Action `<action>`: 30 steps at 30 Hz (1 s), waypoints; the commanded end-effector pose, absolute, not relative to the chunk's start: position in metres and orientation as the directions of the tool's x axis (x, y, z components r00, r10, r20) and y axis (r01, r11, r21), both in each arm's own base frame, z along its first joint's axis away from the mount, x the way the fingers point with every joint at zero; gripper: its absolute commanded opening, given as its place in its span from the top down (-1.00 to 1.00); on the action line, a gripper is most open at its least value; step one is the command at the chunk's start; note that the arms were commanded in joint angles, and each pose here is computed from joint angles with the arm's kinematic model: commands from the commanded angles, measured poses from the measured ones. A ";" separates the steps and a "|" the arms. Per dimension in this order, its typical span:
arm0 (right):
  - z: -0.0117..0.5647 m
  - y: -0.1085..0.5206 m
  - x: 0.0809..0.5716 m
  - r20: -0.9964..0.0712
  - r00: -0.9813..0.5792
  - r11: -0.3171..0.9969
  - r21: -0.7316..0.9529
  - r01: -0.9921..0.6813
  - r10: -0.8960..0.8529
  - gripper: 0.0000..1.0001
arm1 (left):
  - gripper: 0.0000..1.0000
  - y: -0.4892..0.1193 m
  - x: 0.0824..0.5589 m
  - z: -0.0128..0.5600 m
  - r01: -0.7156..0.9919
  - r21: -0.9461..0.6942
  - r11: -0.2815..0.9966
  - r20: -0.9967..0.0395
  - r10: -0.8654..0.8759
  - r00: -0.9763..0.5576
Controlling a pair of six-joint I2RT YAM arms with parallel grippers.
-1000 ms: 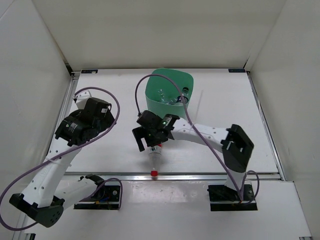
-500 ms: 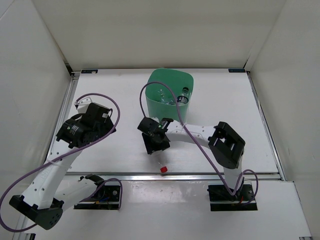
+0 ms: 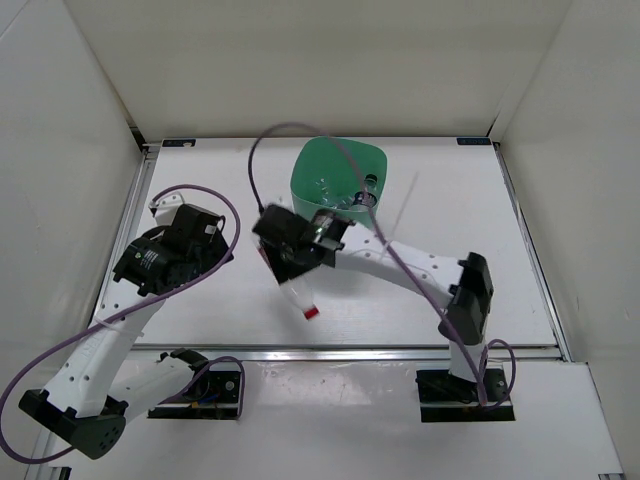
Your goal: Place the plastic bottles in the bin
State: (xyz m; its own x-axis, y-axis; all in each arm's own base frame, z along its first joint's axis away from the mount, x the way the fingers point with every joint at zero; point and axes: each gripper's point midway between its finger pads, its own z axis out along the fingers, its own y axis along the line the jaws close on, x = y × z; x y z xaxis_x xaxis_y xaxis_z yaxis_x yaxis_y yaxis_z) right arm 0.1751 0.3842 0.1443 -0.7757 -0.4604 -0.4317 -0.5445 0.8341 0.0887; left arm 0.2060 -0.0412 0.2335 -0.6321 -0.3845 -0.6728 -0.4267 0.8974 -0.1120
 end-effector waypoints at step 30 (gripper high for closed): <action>0.352 0.204 0.315 -0.694 -0.717 0.947 0.271 -0.172 0.068 -1.00 | -1.00 -0.032 0.240 0.251 -0.544 -0.117 0.831 -0.742 -0.437 -0.509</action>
State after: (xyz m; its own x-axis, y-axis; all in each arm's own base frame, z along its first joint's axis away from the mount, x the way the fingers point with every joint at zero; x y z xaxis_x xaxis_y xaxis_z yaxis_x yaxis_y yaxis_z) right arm 0.3572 0.2285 0.3553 -0.6060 -0.0116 -0.7954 -0.2330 0.9586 0.1636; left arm 0.2429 -0.0494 0.2445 -0.5710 -0.4044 -0.7144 -0.4645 0.8767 -0.1250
